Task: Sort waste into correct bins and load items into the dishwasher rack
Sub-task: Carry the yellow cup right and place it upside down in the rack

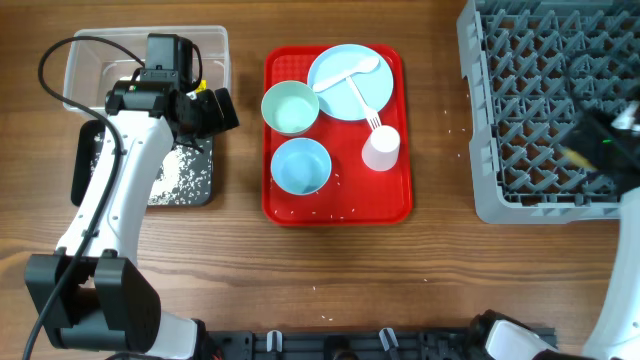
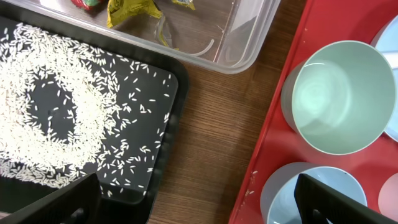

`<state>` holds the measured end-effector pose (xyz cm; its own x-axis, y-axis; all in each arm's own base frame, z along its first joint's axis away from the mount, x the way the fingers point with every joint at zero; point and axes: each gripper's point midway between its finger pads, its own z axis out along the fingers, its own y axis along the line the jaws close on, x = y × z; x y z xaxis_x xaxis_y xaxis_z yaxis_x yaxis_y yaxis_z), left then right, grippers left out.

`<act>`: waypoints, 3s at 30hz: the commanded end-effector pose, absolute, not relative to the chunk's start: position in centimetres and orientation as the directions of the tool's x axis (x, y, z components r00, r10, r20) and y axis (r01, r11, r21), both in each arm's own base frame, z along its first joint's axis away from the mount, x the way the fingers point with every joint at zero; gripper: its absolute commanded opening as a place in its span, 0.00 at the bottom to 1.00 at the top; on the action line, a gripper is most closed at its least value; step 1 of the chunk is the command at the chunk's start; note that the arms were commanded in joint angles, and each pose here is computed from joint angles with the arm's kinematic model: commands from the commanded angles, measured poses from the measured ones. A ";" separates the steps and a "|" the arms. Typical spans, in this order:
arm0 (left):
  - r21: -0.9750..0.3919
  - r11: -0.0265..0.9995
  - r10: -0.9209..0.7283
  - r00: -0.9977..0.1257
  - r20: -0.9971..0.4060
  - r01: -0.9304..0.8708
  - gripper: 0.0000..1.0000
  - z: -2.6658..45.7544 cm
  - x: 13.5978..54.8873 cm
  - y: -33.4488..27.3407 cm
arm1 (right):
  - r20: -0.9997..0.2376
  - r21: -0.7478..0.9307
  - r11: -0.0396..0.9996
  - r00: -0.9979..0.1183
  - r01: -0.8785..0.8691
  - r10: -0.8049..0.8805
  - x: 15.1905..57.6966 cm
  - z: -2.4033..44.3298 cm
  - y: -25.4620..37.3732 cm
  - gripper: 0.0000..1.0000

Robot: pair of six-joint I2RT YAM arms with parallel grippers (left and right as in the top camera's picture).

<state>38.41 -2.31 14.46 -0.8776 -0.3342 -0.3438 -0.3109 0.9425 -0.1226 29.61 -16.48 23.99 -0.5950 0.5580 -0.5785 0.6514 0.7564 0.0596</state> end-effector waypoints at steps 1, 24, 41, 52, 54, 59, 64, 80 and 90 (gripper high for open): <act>-0.122 0.936 -0.351 -0.874 -0.336 -0.329 1.00 14.1 38.5 -2.1 | -0.587 0.079 0.685 -0.522 0.724 0.619 29.1 23.8 -20.4 0.48; -0.122 0.936 -0.351 -0.874 -0.336 -0.329 1.00 14.1 38.5 -2.1 | -0.270 0.087 0.577 -0.539 0.812 0.798 29.3 10.2 -25.8 0.47; -0.122 0.936 -0.351 -0.874 -0.336 -0.329 1.00 14.1 38.5 -2.1 | -0.366 0.152 0.573 -0.492 0.806 0.790 29.3 14.0 -26.3 0.41; -0.122 0.936 -0.351 -0.874 -0.336 -0.329 1.00 14.1 38.5 -2.1 | -0.435 0.061 0.541 -0.466 0.839 0.771 27.8 15.9 -27.6 0.40; -0.122 0.936 -0.351 -0.874 -0.336 -0.329 1.00 14.1 38.5 -2.1 | -0.418 0.052 0.539 -0.472 0.841 0.776 27.9 15.0 -27.8 0.40; -0.122 0.936 -0.351 -0.874 -0.336 -0.329 1.00 14.1 38.5 -2.1 | -0.387 0.026 0.533 -0.483 0.846 0.786 28.1 13.0 -28.4 0.41; -0.122 0.936 -0.351 -0.874 -0.336 -0.329 1.00 14.1 38.5 -2.1 | -0.414 0.038 0.537 -0.475 0.843 0.776 28.8 13.2 -28.8 0.41; -0.122 0.936 -0.351 -0.874 -0.336 -0.329 1.00 14.1 38.5 -2.1 | -0.424 0.035 0.597 -0.529 0.802 0.735 30.7 13.3 -27.2 0.69; -0.122 0.936 -0.351 -0.874 -0.336 -0.329 1.00 14.1 38.5 -2.1 | -0.415 0.032 0.599 -0.535 0.800 0.736 30.5 13.2 -27.0 0.83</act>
